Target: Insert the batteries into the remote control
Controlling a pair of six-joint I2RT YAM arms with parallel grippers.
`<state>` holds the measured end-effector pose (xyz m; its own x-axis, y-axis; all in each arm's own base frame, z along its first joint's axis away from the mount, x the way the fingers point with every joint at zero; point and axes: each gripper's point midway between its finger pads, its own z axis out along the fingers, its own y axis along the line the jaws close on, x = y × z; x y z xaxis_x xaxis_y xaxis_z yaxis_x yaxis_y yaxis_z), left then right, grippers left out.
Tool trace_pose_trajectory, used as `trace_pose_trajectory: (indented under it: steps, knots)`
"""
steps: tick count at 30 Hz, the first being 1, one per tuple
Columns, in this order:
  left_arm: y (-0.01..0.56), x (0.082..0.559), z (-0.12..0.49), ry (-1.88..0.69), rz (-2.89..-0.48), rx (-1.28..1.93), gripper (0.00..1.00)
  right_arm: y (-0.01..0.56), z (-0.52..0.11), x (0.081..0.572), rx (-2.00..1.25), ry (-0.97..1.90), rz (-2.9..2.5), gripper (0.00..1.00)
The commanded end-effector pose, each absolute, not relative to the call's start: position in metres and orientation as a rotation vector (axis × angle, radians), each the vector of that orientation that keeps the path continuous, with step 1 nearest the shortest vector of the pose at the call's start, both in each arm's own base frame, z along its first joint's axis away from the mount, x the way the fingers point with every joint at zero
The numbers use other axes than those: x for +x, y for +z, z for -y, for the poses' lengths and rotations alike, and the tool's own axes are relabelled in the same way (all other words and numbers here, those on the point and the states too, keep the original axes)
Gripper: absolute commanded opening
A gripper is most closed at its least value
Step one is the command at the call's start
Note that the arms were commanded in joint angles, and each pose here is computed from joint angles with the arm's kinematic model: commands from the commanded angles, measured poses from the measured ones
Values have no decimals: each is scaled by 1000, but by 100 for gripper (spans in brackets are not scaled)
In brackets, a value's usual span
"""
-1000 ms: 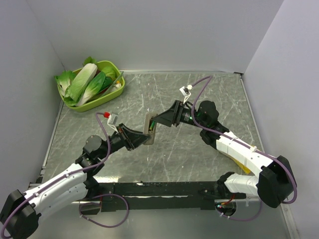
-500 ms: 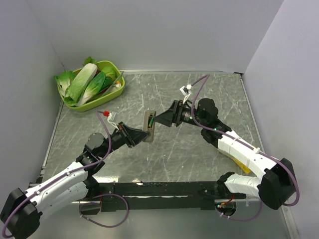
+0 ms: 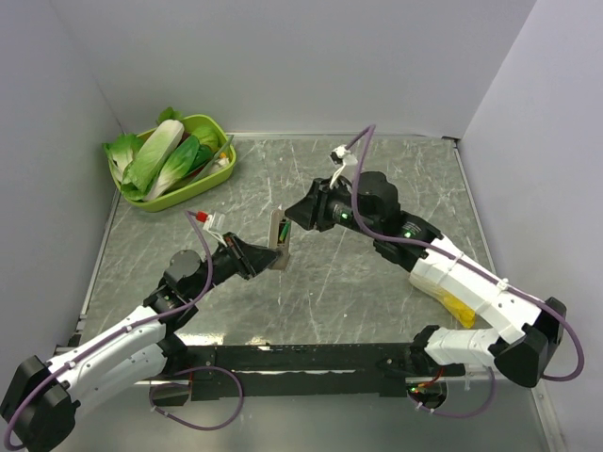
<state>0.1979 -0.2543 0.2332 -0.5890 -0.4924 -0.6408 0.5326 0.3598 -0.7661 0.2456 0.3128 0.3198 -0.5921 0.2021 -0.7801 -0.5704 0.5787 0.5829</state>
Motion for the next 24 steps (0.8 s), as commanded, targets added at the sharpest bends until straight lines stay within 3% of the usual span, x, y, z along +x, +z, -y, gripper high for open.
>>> trace_pose_trajectory:
  steps: [1,24]
  knots:
    - [249,200,251,-1370,-1638,70,1,307,-308,257,-255,949,-2008,41]
    - [251,203,249,-1332,-1638,83,1,283,-333,245,-294,1003,-2118,33]
